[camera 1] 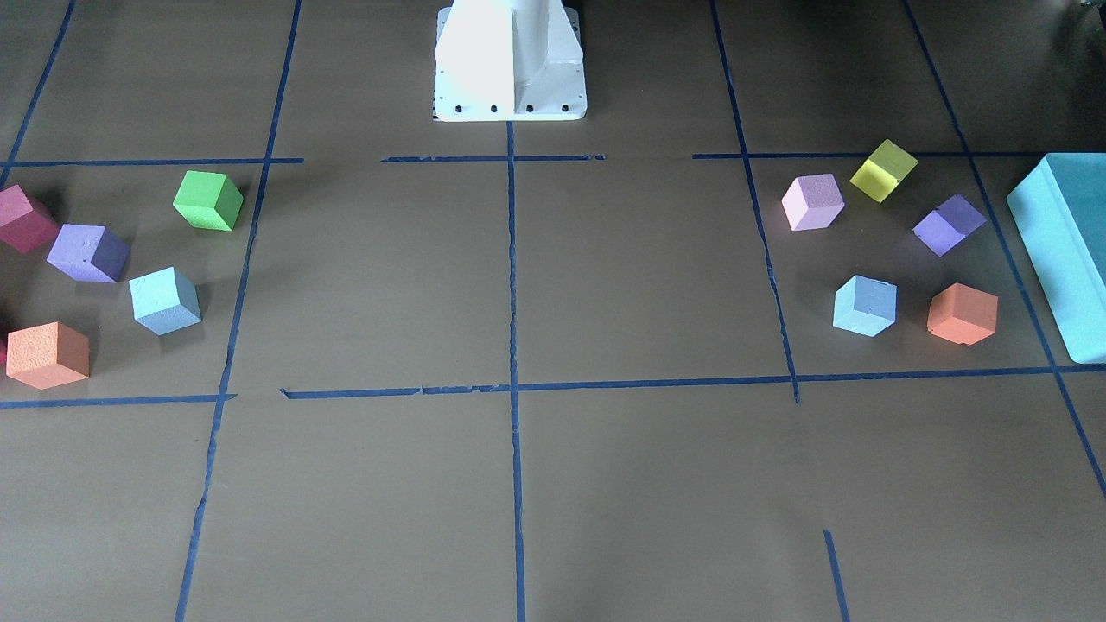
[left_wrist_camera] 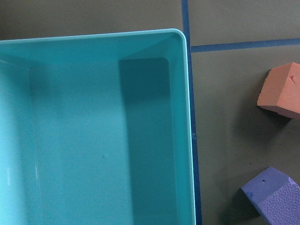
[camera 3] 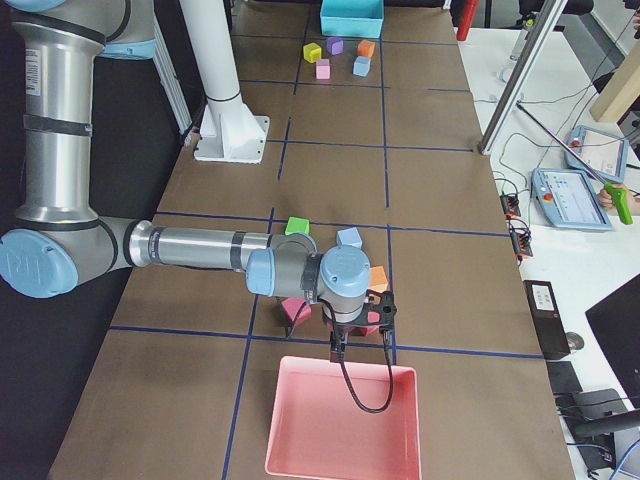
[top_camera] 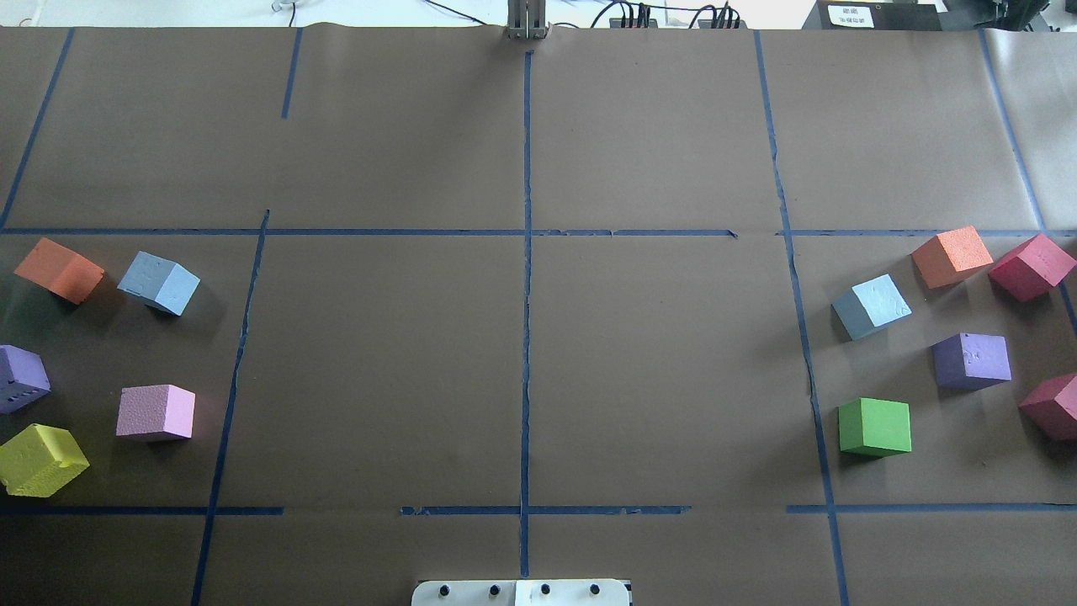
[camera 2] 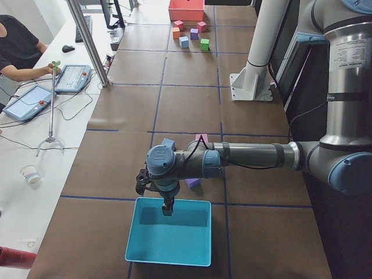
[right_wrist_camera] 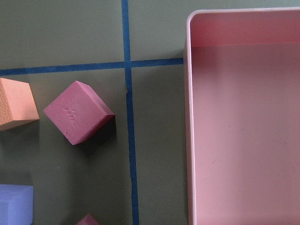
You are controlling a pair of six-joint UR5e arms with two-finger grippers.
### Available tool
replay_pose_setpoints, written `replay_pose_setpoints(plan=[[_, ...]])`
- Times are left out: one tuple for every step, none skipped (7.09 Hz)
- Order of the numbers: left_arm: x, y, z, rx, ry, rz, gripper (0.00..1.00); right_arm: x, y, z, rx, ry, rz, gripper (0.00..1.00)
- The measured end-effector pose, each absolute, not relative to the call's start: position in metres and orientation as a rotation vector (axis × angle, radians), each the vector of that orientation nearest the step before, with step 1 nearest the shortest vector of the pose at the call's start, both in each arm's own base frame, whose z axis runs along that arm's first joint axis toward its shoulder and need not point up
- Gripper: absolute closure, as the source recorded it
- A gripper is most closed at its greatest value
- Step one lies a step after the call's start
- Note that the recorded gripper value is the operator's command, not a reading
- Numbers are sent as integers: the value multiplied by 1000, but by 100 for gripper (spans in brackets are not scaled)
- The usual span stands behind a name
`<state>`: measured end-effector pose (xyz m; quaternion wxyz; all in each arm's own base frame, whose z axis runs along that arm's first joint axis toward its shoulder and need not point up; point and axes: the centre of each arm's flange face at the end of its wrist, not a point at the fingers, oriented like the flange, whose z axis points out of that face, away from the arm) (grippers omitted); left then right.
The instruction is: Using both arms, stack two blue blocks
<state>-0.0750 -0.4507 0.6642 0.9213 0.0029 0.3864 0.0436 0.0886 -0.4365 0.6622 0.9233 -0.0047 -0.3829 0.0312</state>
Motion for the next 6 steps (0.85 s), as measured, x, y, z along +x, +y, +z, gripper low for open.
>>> replay_pose_setpoints(plan=[[-75, -451, 664, 6, 794, 91, 0, 88, -437, 660, -5, -788, 62, 0], [-75, -451, 664, 7, 794, 91, 0, 88, -438, 658, -1, -792, 61, 0], [-75, -451, 664, 8, 794, 92, 0, 88, -439, 657, -1, -795, 62, 0], [-75, -451, 664, 9, 794, 93, 0, 88, -439, 658, -2, -797, 64, 0], [-75, -451, 663, 10, 794, 93, 0, 88, -439, 658, -4, -797, 65, 0], [-75, -451, 663, 11, 793, 94, 0, 88, -439, 658, -5, -797, 66, 0]])
